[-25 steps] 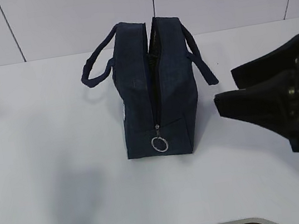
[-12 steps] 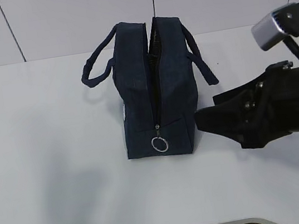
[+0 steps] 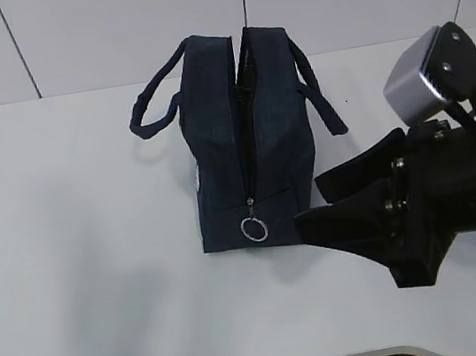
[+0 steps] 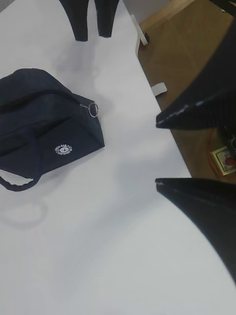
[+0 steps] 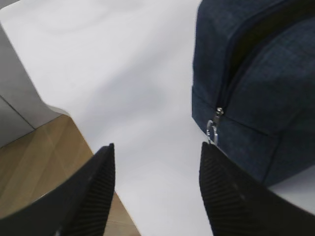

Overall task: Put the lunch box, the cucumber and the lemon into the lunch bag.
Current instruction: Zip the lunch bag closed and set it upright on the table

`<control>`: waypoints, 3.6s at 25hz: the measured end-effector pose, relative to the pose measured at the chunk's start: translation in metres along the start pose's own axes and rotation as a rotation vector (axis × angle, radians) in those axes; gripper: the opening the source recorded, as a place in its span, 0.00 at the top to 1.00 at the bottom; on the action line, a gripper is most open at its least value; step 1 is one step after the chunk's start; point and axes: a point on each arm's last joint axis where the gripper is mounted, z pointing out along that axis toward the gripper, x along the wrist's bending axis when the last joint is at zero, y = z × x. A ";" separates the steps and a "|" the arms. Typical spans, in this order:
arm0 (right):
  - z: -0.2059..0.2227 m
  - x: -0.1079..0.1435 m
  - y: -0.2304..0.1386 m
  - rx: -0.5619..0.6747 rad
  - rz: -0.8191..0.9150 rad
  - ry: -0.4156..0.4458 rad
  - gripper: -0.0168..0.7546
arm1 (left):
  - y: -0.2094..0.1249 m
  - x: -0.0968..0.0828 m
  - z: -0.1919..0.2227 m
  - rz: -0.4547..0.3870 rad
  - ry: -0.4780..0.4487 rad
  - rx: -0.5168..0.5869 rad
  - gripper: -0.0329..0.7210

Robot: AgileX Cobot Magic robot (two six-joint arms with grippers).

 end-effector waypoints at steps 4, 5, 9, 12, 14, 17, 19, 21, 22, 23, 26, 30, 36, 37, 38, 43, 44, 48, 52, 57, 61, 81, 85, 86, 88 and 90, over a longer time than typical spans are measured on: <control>0.000 0.003 0.000 -0.003 -0.055 0.029 0.41 | 0.000 -0.001 0.000 -0.006 -0.016 -0.001 0.64; 0.000 0.003 0.000 -0.003 -0.070 0.029 0.41 | 0.000 -0.001 0.000 -0.006 -0.016 -0.001 0.64; 0.005 0.001 -0.004 0.015 -0.138 0.035 0.41 | 0.000 -0.001 0.000 -0.006 -0.017 -0.001 0.64; 0.015 -0.004 -0.011 0.046 -0.147 0.046 0.41 | 0.000 -0.002 0.000 -0.007 -0.019 -0.001 0.64; 0.023 -0.008 -0.017 0.058 -0.123 0.049 0.41 | 0.000 -0.002 0.000 -0.007 -0.019 -0.001 0.64; 0.035 -0.015 -0.024 0.059 -0.101 0.042 0.41 | 0.000 -0.002 0.000 -0.007 -0.019 -0.001 0.64; 0.043 -0.019 -0.030 0.074 -0.092 0.044 0.41 | 0.000 -0.002 0.000 -0.007 -0.019 -0.001 0.64; 0.051 -0.023 -0.035 0.094 -0.080 0.049 0.41 | 0.000 -0.002 0.000 -0.007 -0.019 -0.001 0.64; 0.055 -0.025 -0.038 0.107 -0.068 0.052 0.41 | 0.000 -0.002 0.000 -0.007 -0.019 -0.001 0.64; 0.058 -0.026 -0.042 0.120 -0.061 0.056 0.41 | 0.000 -0.002 0.000 -0.007 -0.019 -0.001 0.64; 0.067 -0.031 -0.049 0.147 -0.052 0.065 0.41 | 0.000 -0.002 0.000 -0.007 -0.019 -0.001 0.64; 0.080 -0.038 -0.053 0.168 -0.037 0.072 0.41 | 0.000 -0.002 0.000 -0.007 -0.020 -0.001 0.64; 0.097 -0.049 -0.050 0.169 -0.036 0.074 0.41 | 0.000 -0.002 0.000 -0.007 -0.020 -0.001 0.64; 0.099 -0.051 -0.049 0.167 -0.037 0.073 0.41 | 0.000 -0.002 0.000 -0.007 -0.020 -0.001 0.64; 0.100 -0.052 -0.047 0.162 -0.042 0.072 0.41 | 0.000 -0.002 0.000 -0.007 -0.020 -0.001 0.64; 0.105 -0.055 -0.046 0.160 -0.047 0.072 0.41 | 0.000 -0.002 0.000 -0.007 -0.020 -0.001 0.64; 0.105 -0.055 -0.046 0.158 -0.049 0.075 0.41 | 0.000 -0.002 0.000 -0.007 -0.020 -0.001 0.64; 0.106 -0.052 -0.045 0.134 -0.053 0.115 0.41 | 0.000 -0.002 0.000 -0.007 -0.020 -0.001 0.64; 0.108 -0.052 -0.047 0.135 -0.058 0.127 0.41 | 0.000 -0.002 0.000 -0.007 -0.020 -0.001 0.64; 0.111 -0.052 -0.050 0.139 -0.051 0.141 0.41 | 0.000 -0.002 0.000 -0.007 -0.020 -0.001 0.64; 0.112 -0.054 -0.046 0.129 -0.057 0.138 0.41 | 0.000 -0.002 0.000 -0.007 -0.020 -0.001 0.64; 0.114 -0.057 -0.040 0.118 -0.072 0.125 0.41 | 0.000 -0.002 0.000 -0.007 -0.020 -0.001 0.64; 0.116 -0.058 -0.043 0.126 -0.066 0.127 0.41 | 0.000 -0.002 0.000 -0.007 -0.020 -0.001 0.64; 0.117 -0.058 -0.046 0.133 -0.061 0.130 0.41 | 0.000 -0.002 0.000 -0.007 -0.020 -0.001 0.64; 0.120 -0.059 -0.050 0.146 -0.051 0.134 0.41 | 0.000 -0.002 0.000 -0.007 -0.020 -0.001 0.64; 0.121 -0.059 -0.052 0.150 -0.050 0.136 0.41 | 0.000 -0.002 0.000 -0.007 -0.020 -0.001 0.64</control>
